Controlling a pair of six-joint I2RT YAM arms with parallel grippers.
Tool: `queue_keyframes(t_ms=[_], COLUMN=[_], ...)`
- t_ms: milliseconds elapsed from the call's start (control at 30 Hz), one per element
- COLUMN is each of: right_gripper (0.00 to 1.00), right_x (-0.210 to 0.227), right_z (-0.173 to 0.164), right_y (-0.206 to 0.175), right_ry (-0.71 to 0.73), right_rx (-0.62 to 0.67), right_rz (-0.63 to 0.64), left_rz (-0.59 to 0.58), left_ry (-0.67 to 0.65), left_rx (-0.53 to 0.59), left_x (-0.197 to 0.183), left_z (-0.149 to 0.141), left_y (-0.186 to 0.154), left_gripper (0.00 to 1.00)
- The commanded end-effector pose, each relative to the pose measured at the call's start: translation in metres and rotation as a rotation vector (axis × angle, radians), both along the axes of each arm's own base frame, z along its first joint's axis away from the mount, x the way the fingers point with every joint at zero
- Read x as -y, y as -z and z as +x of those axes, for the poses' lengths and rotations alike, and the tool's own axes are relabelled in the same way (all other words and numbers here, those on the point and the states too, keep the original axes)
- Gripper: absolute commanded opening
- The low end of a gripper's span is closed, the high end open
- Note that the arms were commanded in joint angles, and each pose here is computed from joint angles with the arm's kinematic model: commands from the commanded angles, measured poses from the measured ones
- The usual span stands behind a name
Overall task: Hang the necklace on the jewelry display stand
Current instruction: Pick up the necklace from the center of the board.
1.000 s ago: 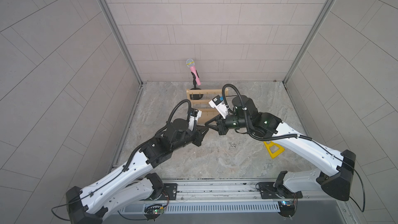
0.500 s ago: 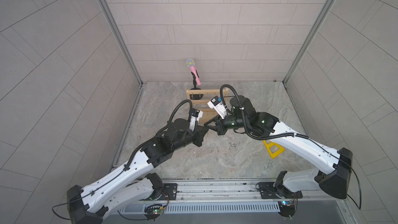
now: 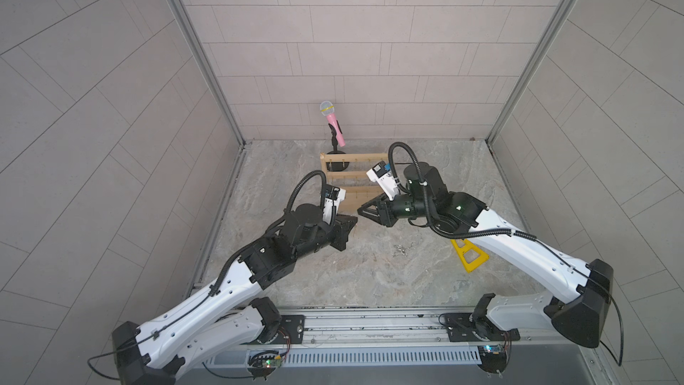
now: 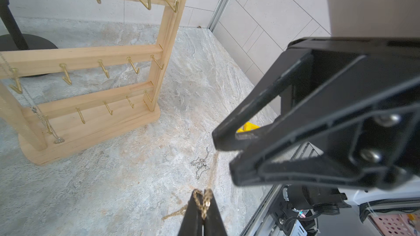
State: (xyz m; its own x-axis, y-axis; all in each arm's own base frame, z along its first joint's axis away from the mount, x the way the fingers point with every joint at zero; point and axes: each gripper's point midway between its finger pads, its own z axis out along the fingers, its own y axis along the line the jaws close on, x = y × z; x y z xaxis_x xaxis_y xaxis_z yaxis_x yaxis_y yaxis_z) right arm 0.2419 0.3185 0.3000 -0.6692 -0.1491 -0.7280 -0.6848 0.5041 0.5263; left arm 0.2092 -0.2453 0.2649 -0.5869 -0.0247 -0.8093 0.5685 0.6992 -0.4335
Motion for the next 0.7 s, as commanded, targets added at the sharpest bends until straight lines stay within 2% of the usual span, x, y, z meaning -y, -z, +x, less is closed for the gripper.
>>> queue_keyframes(t_ms=[0,267,667], right_gripper=[0.3,0.34,0.31], right_x=[0.015,0.021,0.009], right_z=[-0.001,-0.006,-0.03], right_y=[-0.014,-0.004,-0.009], right_ry=[0.035,0.028,-0.094], right_rx=[0.035,0.035,0.077], right_rz=[0.028,0.019,0.102], left_rz=[-0.069,-0.164,-0.279], left_ry=[-0.016,-0.004,0.009], left_rx=[0.034,0.023,0.046], left_x=[0.001,0.01,0.008], left_z=[0.003,0.003,-0.003], left_y=[-0.027,-0.052,-0.099], left_gripper=[0.05,0.05,0.07])
